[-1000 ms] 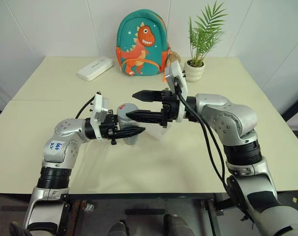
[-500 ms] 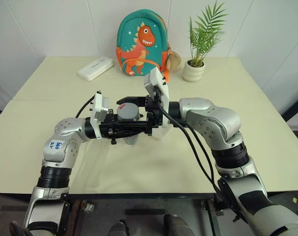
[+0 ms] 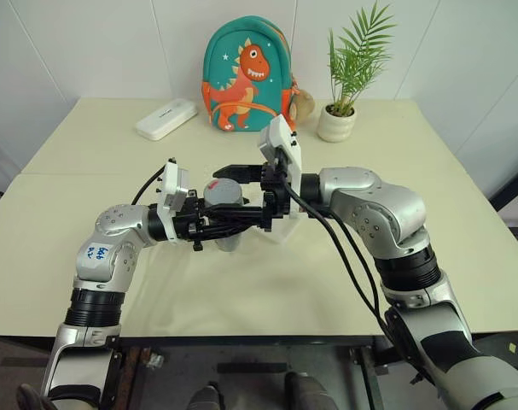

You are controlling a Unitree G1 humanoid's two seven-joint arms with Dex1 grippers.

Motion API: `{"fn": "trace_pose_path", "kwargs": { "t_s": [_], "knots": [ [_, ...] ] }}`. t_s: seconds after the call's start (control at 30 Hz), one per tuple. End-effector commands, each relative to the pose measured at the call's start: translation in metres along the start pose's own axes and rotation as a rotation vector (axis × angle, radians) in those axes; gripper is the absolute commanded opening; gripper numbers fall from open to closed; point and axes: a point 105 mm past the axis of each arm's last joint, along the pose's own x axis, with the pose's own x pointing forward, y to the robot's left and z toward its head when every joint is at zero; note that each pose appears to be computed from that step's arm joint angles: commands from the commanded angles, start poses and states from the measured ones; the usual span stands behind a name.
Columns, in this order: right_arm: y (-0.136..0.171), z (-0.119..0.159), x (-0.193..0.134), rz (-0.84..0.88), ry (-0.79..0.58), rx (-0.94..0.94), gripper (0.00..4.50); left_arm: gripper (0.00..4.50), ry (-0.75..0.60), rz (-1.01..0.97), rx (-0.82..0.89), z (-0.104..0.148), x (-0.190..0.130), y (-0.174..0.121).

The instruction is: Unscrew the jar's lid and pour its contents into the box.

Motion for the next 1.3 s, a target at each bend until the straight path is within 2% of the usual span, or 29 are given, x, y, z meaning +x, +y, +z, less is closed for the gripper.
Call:
{"fn": "trace_pose_path", "kwargs": {
  "t_s": [0.03, 0.73, 1.3],
  "knots": [
    [-0.001, 0.012, -0.007, -0.004, -0.044, -0.030, 4.45, 2.00, -0.029, -0.005, 0.034, 0.011, -0.001, 0.000],
    [-0.013, 0.009, -0.021, -0.051, -0.041, -0.023, 4.45, 2.00, -0.028, -0.004, 0.035, 0.012, -0.001, 0.001],
    [0.001, 0.018, -0.012, 0.052, -0.090, -0.006, 4.45, 2.00, -0.029, 0.009, 0.033, 0.012, -0.003, 0.000]
  ]
}}
